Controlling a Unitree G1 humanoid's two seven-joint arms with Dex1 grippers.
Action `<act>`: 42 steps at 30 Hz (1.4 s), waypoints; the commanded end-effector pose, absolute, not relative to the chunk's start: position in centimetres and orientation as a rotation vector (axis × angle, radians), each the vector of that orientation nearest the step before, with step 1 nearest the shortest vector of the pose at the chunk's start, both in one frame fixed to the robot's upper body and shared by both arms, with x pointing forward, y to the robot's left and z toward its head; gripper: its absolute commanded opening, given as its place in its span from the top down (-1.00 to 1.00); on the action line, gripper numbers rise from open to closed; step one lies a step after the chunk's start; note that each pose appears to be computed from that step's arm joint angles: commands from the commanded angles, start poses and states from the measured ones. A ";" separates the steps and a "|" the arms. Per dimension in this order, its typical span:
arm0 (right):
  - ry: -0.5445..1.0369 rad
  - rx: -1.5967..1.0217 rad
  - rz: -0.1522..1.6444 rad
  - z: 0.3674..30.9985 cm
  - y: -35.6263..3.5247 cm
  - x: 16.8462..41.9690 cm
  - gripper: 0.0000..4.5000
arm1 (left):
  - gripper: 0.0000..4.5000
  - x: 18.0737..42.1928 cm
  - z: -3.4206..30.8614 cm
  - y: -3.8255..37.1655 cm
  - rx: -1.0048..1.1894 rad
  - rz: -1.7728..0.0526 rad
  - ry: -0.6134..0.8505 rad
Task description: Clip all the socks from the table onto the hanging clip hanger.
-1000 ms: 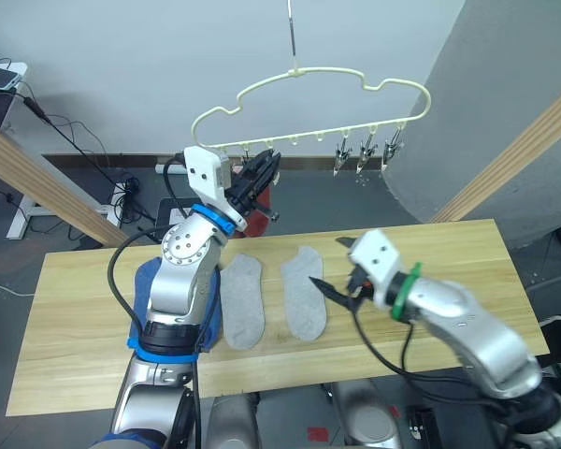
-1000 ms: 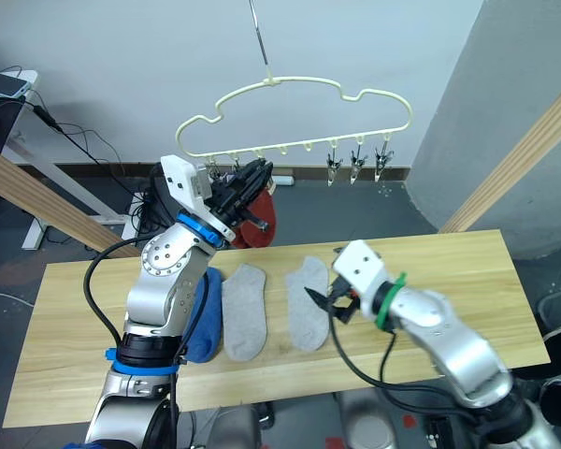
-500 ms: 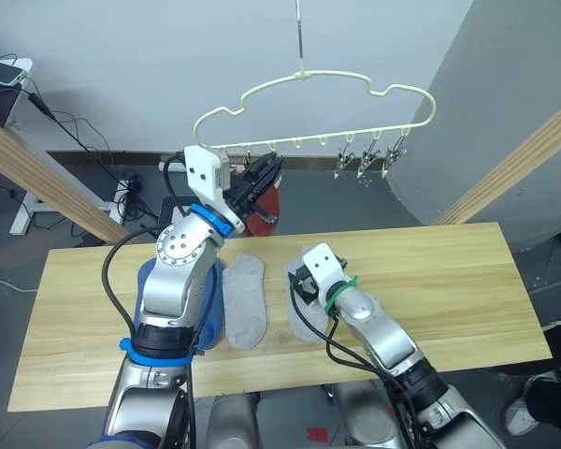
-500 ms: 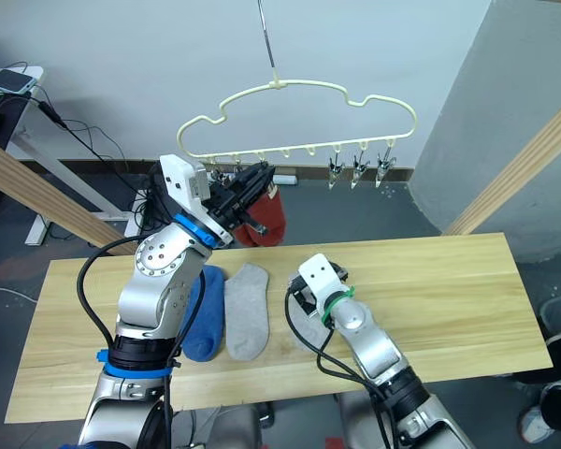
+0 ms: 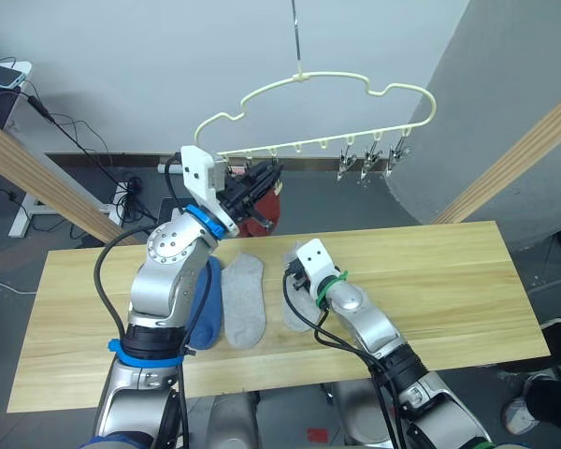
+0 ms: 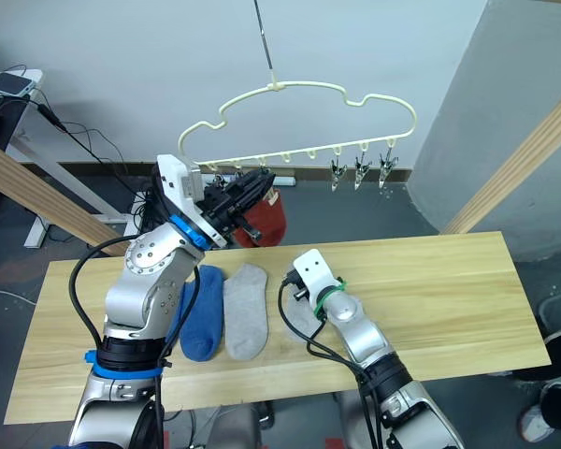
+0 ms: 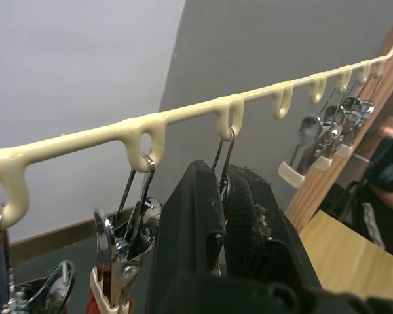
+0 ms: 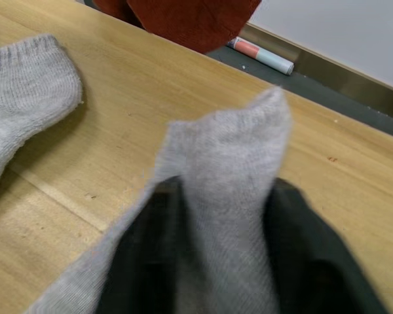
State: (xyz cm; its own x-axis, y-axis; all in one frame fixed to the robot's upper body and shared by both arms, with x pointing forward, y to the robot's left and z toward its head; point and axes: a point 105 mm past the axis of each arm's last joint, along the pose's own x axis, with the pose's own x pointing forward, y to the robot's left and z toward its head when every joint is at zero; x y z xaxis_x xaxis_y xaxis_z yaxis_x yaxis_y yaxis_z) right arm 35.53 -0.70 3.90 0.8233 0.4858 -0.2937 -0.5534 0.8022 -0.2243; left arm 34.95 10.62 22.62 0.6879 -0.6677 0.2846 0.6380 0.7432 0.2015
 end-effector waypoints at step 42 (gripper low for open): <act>-0.610 -0.784 0.570 17.1 0.9 33.9 1.00 | 0.96 33.4 23.5 10.0 -0.017 -0.870 -0.299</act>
State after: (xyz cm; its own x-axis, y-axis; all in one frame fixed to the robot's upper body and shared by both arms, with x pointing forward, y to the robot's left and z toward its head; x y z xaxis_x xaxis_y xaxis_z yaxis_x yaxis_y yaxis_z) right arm 34.16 0.66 15.59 0.7085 0.6698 0.2223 -0.2764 0.5531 -0.7859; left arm 34.07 10.24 22.89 0.6324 -0.7357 0.2426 0.7427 0.6648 0.0800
